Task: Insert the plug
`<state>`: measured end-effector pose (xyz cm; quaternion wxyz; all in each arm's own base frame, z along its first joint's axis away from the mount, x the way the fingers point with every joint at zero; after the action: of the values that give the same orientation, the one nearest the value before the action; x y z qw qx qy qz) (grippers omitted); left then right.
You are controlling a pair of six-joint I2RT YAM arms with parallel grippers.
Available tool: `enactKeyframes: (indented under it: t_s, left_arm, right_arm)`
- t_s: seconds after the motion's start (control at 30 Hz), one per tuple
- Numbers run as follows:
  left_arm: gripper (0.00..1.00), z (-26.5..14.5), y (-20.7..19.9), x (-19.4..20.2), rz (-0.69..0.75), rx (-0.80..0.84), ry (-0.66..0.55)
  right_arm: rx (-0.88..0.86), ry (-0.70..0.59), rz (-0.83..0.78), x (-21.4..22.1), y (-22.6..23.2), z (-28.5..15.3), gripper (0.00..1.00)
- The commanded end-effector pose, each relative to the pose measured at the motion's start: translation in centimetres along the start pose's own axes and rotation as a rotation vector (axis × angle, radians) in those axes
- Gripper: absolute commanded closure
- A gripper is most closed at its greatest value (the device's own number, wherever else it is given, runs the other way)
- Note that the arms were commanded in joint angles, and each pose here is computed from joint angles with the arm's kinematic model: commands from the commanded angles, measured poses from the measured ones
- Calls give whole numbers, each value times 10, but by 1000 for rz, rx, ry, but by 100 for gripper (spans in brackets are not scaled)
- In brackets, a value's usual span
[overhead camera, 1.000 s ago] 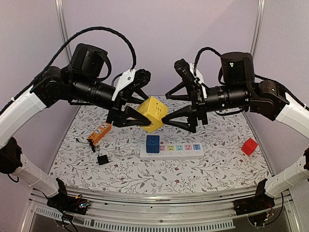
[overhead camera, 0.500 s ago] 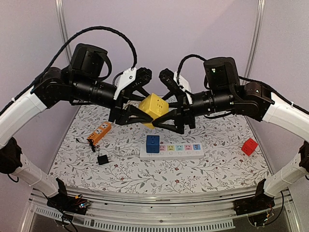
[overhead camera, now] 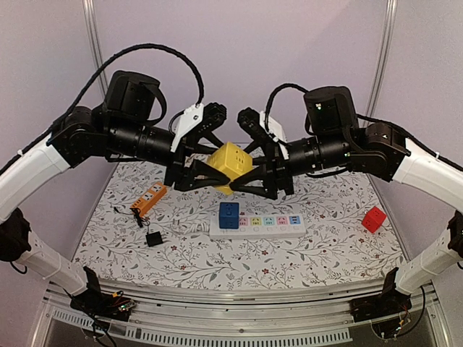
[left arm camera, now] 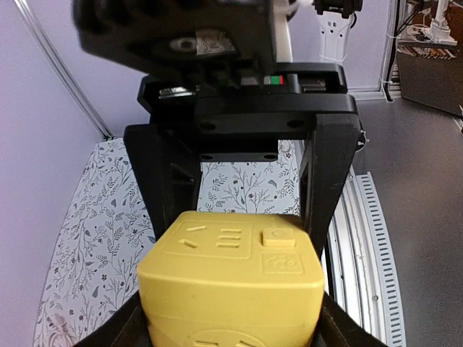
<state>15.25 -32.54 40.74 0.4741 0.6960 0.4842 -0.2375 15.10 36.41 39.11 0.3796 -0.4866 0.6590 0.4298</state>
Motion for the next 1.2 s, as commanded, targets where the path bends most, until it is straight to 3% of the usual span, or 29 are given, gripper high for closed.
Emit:
enactKeyframes:
  t_s: [0.0, 0.03, 0.23, 0.37, 0.47, 0.6, 0.83, 1.1, 1.17]
  left_arm:
    - [5, -3, -6, 7, -12, -33, 17]
    - [1, -5, -5, 10, -12, -56, 26]
    - [0, -30, 4, 42, -63, -206, 88]
    - [1, -52, 14, 92, -229, -346, 133]
    - [0, -69, 12, 136, -351, -463, 162]
    - [1, -101, 5, 189, -524, -638, 177]
    - [1, -135, -27, 256, -688, -857, 199]
    - [0, -155, -47, 296, -842, -1011, 158]
    - [0, -160, -47, 300, -826, -1045, 161]
  right_arm:
    - [-84, -32, -40, -12, 16, -9, 100]
    - [-50, -10, -38, -10, 12, -11, 100]
    - [179, 248, -24, 25, -49, -14, 100]
    - [275, 477, -57, 69, -93, -7, 100]
    - [245, 606, -136, 101, -108, 10, 100]
    - [168, 655, -145, 122, -123, 23, 100]
    - [131, 746, -147, 158, -154, 43, 100]
    - [113, 720, -100, 178, -191, 53, 100]
    - [109, 724, -108, 180, -195, 57, 100]
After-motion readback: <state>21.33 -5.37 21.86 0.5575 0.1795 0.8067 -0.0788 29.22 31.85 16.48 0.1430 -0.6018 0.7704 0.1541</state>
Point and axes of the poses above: each gripper's point midway between its finger pads, its own z axis out along the fingers, its own y axis along the line the jaws close on, x = y × z, the point moved 5 cm from there along -z, back along the fingers, and after that the axes turned 15 degrees about z, right-handed, at the moved point
